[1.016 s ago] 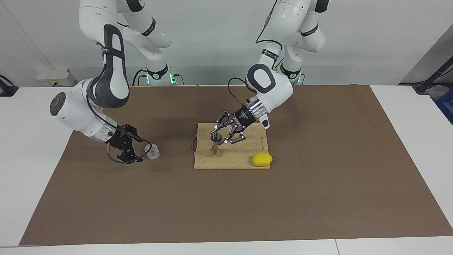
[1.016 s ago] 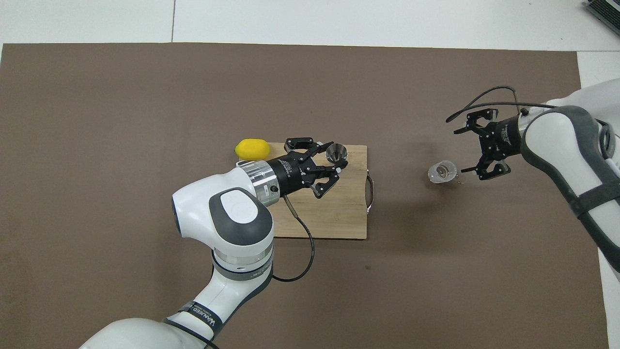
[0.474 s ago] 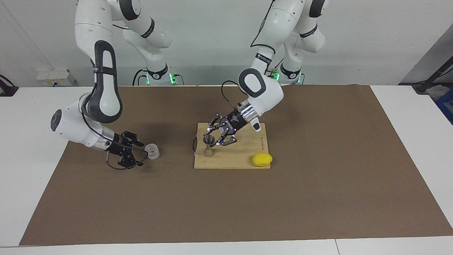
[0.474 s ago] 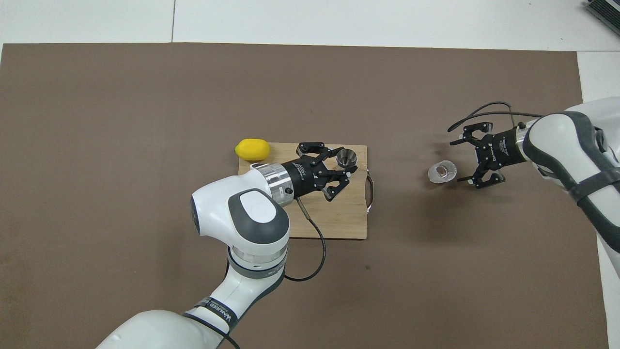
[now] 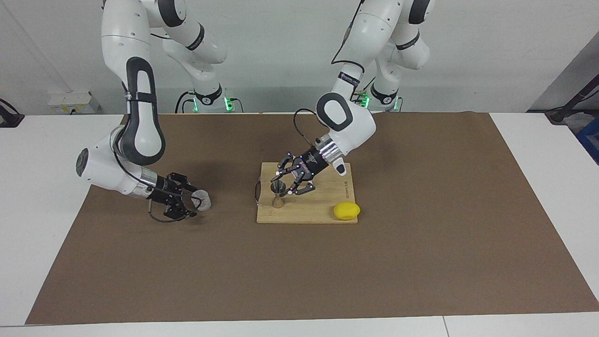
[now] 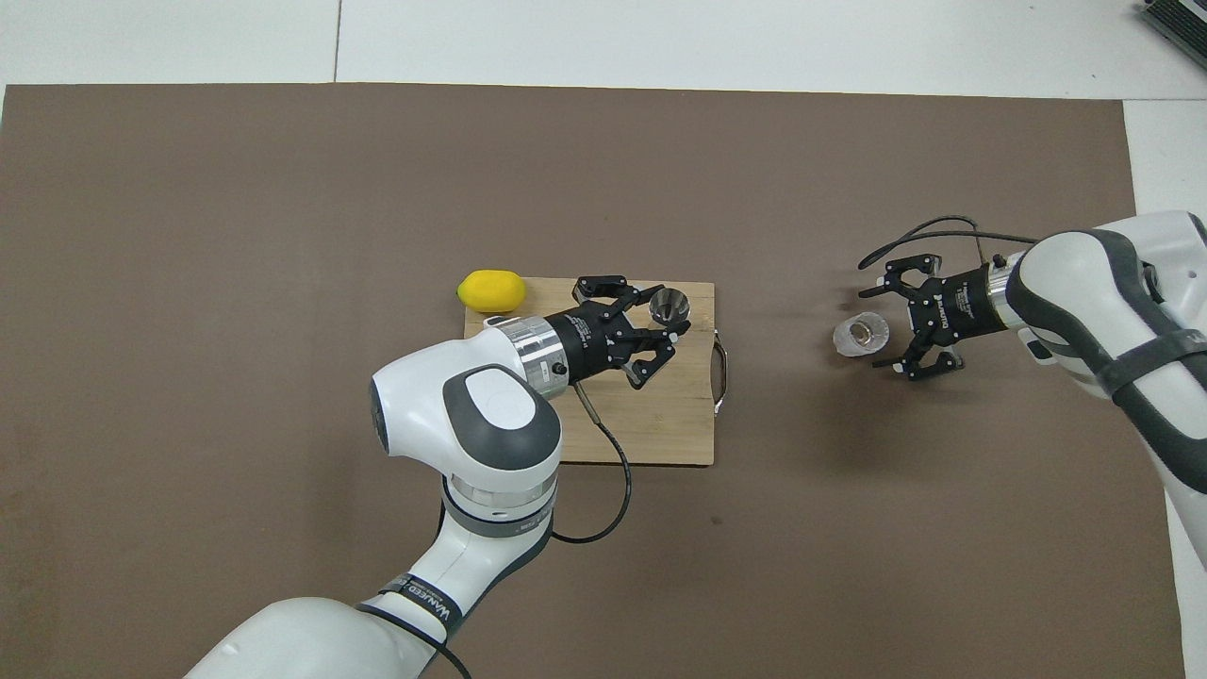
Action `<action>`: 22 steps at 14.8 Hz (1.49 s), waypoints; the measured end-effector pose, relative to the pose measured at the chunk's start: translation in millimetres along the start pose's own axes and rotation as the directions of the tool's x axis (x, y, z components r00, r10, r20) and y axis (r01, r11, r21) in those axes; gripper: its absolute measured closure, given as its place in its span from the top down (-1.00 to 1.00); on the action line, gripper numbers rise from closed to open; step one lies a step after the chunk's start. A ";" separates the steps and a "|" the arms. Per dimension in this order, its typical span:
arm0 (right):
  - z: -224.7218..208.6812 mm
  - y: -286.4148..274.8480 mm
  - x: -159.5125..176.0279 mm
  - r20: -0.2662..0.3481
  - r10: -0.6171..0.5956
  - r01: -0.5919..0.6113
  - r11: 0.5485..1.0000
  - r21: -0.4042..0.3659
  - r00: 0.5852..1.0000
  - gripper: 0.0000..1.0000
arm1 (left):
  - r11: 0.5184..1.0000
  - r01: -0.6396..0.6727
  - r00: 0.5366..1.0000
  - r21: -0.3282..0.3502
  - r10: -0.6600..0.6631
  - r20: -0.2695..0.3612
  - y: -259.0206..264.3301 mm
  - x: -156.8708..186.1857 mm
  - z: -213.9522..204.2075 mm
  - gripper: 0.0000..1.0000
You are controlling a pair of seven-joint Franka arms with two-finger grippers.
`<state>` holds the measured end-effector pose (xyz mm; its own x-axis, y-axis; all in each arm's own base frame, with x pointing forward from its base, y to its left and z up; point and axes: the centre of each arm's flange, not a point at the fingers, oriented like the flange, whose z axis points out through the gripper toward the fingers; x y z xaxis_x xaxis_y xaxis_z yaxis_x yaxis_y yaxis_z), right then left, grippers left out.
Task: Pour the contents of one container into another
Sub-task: 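Lower the metal cup onto the board while the right gripper grasps the glass, then open the left gripper and withdraw while the right gripper lifts the glass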
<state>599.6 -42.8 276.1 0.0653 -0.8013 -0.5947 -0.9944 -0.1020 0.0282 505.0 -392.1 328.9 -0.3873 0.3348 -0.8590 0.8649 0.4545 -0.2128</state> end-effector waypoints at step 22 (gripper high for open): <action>-3.7 -22.4 -146.9 -0.108 -0.053 0.053 0.999 -0.005 0.993 0.01 | 0.950 -0.231 0.971 -0.210 0.237 0.003 60.8 -91.2 -104.2 1.00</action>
<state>612.6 75.0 365.7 0.1266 -0.8538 -0.5049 -0.9892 -0.1469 0.0004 559.7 -308.9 442.8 -0.1702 0.4306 -0.8864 0.8441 0.5279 0.0944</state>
